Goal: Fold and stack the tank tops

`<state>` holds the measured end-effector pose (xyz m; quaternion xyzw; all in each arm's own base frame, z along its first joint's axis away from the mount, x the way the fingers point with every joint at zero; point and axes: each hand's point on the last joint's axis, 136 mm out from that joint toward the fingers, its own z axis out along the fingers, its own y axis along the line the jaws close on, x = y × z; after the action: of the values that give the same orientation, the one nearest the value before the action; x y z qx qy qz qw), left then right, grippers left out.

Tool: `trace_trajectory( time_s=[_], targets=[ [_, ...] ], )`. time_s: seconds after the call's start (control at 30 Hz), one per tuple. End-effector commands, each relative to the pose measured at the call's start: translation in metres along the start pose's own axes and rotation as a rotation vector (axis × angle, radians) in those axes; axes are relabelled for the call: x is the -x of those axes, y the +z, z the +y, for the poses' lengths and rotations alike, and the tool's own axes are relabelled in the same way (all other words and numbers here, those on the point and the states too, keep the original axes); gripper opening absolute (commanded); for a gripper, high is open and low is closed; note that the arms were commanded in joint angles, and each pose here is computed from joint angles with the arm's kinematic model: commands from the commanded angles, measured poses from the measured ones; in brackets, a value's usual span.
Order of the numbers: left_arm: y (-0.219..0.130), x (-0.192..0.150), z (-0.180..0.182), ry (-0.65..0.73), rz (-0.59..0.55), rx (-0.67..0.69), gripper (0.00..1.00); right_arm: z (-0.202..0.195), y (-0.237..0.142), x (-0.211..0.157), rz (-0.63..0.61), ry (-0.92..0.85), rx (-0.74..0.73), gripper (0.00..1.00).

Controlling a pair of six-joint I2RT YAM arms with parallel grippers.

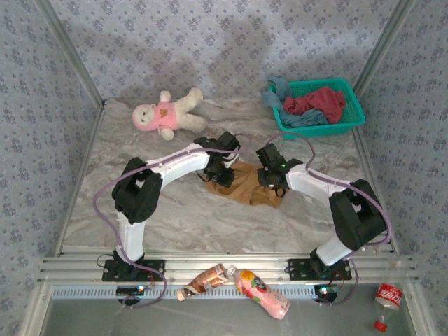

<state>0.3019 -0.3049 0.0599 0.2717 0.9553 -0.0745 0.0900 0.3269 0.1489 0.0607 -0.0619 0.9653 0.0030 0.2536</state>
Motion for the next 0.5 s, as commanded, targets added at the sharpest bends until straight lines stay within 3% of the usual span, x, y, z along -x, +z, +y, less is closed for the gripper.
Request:
trace_trajectory(
  time_s=[0.0,0.13,0.23,0.3,0.47],
  targets=[
    [0.008,-0.017,0.01,0.013,0.073,0.053,0.25,-0.012,-0.005,-0.005,-0.003,-0.011,-0.038,0.29],
    [0.006,-0.027,0.013,0.018,0.1,0.065,0.16,-0.023,-0.014,-0.002,-0.027,-0.001,-0.049,0.19],
    [0.006,-0.034,0.019,0.02,0.119,0.079,0.0,-0.03,-0.022,0.0,-0.047,0.014,-0.048,0.12],
    [0.002,-0.031,0.021,0.015,0.103,0.08,0.0,-0.031,-0.028,0.003,-0.064,0.02,-0.038,0.06],
    [-0.028,-0.011,0.035,-0.007,0.019,0.124,0.0,-0.037,-0.048,0.014,-0.125,0.037,-0.026,0.05]
  ],
)
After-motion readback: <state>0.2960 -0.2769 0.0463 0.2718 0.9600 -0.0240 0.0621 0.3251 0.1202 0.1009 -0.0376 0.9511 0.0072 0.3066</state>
